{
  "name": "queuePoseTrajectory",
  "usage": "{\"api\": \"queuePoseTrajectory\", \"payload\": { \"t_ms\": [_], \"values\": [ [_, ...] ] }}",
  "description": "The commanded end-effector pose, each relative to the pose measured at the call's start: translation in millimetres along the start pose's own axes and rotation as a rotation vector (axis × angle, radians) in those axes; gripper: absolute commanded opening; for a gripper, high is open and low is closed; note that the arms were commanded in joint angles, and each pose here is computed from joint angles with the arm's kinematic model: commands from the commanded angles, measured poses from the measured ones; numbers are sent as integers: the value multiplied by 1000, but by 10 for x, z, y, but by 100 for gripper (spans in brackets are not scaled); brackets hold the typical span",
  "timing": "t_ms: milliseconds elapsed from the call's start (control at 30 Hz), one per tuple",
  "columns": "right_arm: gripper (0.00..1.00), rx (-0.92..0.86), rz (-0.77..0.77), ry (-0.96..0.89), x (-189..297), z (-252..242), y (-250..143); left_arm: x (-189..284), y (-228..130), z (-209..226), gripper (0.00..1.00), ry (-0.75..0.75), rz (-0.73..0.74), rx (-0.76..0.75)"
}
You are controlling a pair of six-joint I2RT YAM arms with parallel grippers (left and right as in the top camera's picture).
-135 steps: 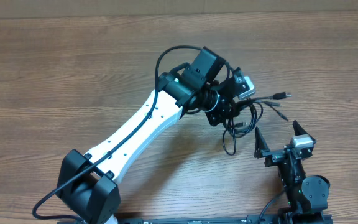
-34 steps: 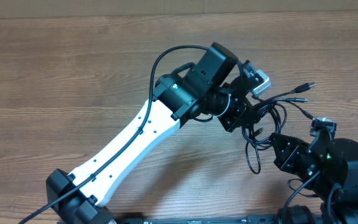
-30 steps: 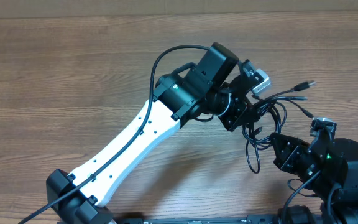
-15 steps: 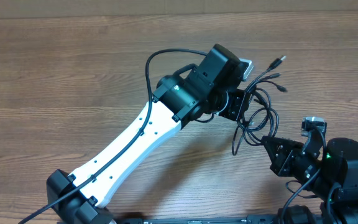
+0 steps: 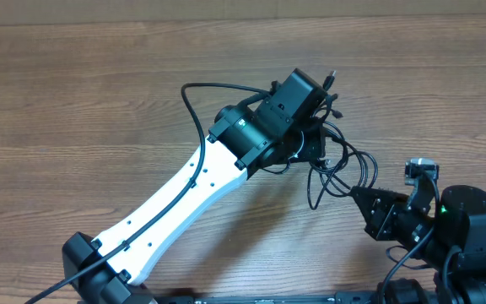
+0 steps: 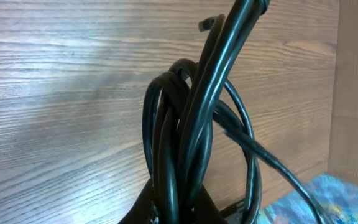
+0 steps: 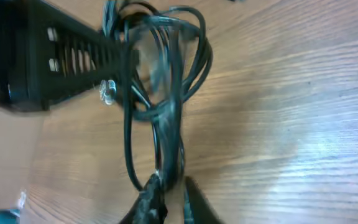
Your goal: Untangle cables
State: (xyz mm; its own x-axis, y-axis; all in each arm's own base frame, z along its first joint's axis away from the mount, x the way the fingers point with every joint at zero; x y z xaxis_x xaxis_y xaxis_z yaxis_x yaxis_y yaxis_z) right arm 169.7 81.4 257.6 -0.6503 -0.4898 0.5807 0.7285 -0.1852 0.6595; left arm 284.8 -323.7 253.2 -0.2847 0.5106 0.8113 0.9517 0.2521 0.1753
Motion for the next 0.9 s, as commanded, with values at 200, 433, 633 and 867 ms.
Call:
{"api": "queuePoseTrajectory", "payload": {
  "t_ms": [200, 433, 633, 867],
  "values": [
    [77, 2, 5, 0, 65, 22, -33, 195, 315, 87, 4, 40, -148, -5],
    [88, -6, 7, -1, 65, 22, -36, 182, 170, -62, 4, -43, -52, -242],
    [91, -7, -7, -55, 67, -62, -16, 223, -42, -330, 4, -228, 51, -538],
    [91, -10, -30, -137, 80, -186, 16, 256, -117, -425, 4, -302, 77, -627]
  ]
}}
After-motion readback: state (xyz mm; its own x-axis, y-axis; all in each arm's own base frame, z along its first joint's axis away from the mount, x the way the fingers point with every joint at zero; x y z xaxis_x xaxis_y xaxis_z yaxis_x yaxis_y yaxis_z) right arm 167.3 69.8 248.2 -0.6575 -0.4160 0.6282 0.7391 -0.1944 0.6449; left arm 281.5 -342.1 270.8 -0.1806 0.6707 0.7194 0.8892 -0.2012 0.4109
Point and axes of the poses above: each gripper's point midway between its finger pads, its own x axis back along the fingers, its own z axis along the line the jaws close on, y = z × x, the point moved 2 cm from there along x, back along the fingers, and after that the axes turned 10 degrees about x, right-handed, at the moved point
